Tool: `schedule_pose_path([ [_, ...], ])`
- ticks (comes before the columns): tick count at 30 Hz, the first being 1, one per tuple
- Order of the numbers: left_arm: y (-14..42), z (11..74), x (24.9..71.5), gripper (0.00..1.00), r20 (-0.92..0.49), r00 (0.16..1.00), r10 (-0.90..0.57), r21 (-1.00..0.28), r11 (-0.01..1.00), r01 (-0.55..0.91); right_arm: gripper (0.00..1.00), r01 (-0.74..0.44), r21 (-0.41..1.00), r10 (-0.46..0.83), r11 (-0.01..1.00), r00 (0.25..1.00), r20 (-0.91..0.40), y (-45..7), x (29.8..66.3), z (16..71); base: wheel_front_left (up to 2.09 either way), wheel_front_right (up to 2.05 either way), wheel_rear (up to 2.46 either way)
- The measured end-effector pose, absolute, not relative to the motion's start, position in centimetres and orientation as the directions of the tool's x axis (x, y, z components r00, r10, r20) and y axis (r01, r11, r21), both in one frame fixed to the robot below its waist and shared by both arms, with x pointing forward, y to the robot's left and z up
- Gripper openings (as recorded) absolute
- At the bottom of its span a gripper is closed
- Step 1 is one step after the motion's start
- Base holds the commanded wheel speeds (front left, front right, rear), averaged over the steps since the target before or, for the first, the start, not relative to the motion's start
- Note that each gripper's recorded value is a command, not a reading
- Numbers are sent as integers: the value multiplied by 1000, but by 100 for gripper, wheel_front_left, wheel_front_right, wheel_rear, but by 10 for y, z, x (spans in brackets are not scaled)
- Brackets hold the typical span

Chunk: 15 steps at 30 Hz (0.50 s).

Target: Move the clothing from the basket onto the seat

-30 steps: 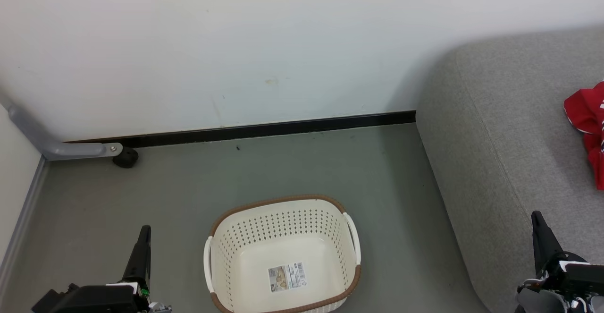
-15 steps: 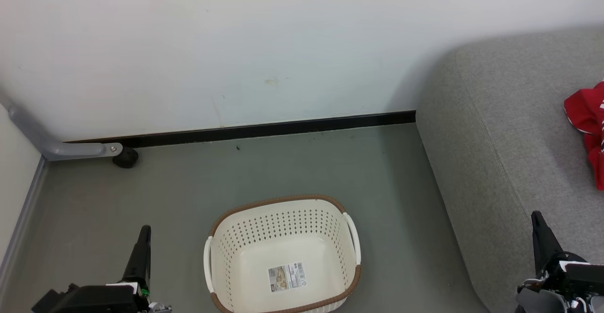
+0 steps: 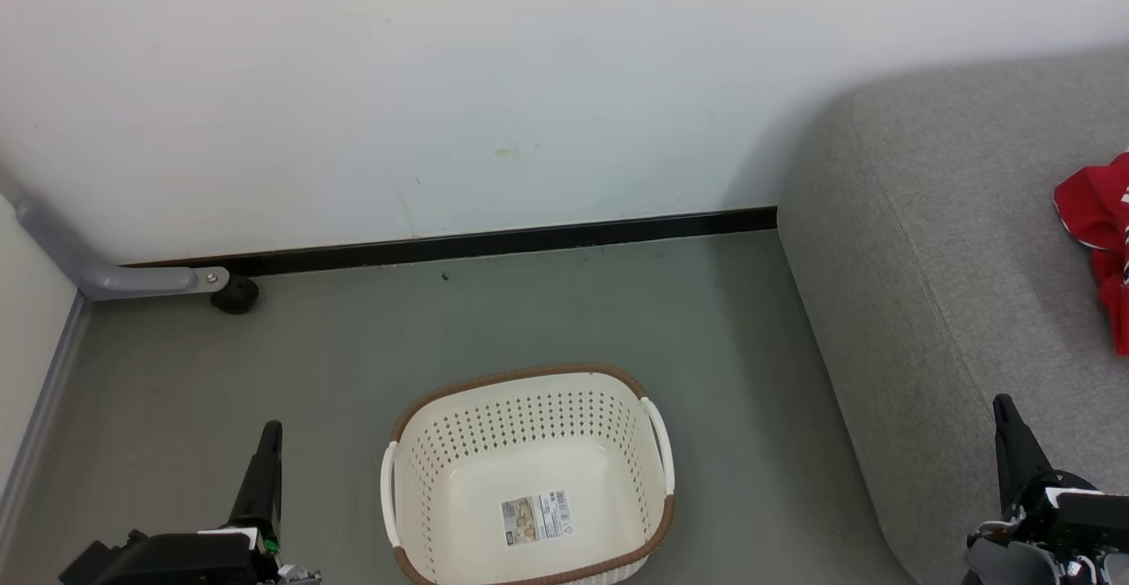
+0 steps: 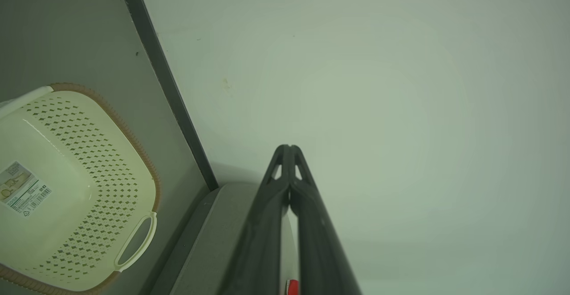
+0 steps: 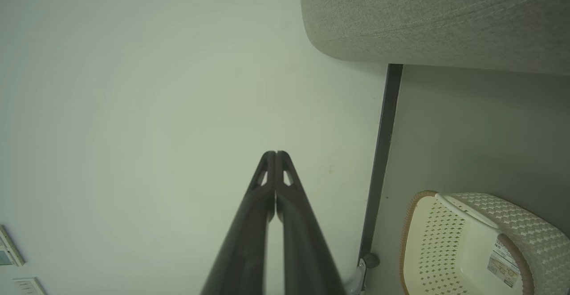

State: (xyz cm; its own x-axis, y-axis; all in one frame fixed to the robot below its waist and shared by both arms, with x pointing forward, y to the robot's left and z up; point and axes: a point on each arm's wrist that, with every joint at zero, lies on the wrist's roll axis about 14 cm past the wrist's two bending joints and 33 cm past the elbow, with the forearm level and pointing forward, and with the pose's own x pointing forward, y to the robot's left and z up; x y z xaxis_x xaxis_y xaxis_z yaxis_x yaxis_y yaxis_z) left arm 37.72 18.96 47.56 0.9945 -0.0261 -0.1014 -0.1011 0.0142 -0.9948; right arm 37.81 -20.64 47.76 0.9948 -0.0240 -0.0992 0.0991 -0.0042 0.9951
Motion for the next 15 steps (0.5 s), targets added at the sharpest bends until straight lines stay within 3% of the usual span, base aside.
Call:
schedule_pose_path([
  [15,190,476,377,0,-102,994,-26,-995,14,-101,0,99,995,-24,-4,995,-99,-206,378,478,0,0,0],
])
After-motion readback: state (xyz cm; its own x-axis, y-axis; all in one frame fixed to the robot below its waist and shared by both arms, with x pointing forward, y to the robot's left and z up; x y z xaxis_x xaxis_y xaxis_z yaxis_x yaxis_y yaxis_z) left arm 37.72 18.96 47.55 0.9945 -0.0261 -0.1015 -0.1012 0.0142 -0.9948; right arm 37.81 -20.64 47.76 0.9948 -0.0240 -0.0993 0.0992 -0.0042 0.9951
